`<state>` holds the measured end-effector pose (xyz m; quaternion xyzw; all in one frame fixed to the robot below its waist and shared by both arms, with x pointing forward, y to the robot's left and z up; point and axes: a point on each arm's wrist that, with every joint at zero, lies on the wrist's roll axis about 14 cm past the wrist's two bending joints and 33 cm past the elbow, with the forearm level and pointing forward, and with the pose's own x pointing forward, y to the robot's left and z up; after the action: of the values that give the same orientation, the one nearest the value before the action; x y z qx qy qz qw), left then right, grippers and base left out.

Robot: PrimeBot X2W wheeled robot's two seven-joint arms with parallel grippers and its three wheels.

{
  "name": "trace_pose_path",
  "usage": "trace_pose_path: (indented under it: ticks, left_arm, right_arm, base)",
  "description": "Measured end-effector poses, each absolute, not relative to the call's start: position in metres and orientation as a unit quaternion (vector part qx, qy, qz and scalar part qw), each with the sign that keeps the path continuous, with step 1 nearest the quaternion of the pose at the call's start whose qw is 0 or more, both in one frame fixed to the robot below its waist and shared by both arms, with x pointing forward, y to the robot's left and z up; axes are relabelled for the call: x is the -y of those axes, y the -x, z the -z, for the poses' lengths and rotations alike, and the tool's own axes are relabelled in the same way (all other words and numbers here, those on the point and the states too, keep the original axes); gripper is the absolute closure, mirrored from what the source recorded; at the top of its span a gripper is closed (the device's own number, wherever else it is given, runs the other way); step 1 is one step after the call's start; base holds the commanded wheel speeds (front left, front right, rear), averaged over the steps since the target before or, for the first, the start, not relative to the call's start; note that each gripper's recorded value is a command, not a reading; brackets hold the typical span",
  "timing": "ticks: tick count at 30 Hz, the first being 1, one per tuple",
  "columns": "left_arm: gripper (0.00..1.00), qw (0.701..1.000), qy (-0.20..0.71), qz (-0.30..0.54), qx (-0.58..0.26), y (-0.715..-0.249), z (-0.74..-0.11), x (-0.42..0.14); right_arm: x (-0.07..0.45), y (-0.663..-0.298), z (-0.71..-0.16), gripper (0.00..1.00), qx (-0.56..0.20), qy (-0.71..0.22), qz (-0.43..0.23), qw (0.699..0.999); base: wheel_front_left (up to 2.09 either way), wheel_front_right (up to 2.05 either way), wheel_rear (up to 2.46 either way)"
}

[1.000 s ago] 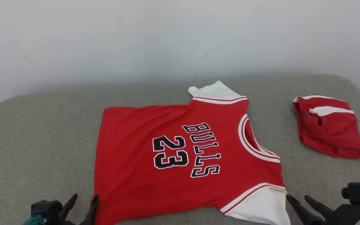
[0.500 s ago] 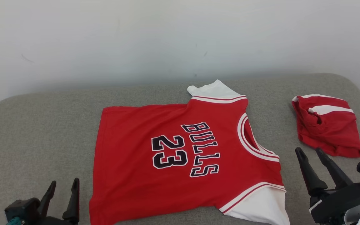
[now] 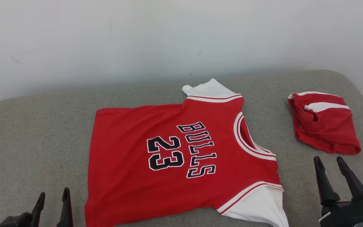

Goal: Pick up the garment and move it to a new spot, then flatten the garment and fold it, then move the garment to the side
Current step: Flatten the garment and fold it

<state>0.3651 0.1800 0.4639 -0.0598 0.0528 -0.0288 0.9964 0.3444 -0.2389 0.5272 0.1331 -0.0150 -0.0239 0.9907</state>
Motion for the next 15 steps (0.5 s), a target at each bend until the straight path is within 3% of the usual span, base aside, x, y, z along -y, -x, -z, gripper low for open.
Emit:
trace_pose_path:
  ticks: [15]
  left_arm:
    - [0.00, 0.999, 0.013, 0.025, -0.032, -0.357, -0.470, -0.183]
  right_arm:
    - [0.245, -0.339, -0.507, 0.00, -0.008, -0.113, 0.041, 0.993]
  base:
    - [0.00, 0.00, 0.00]
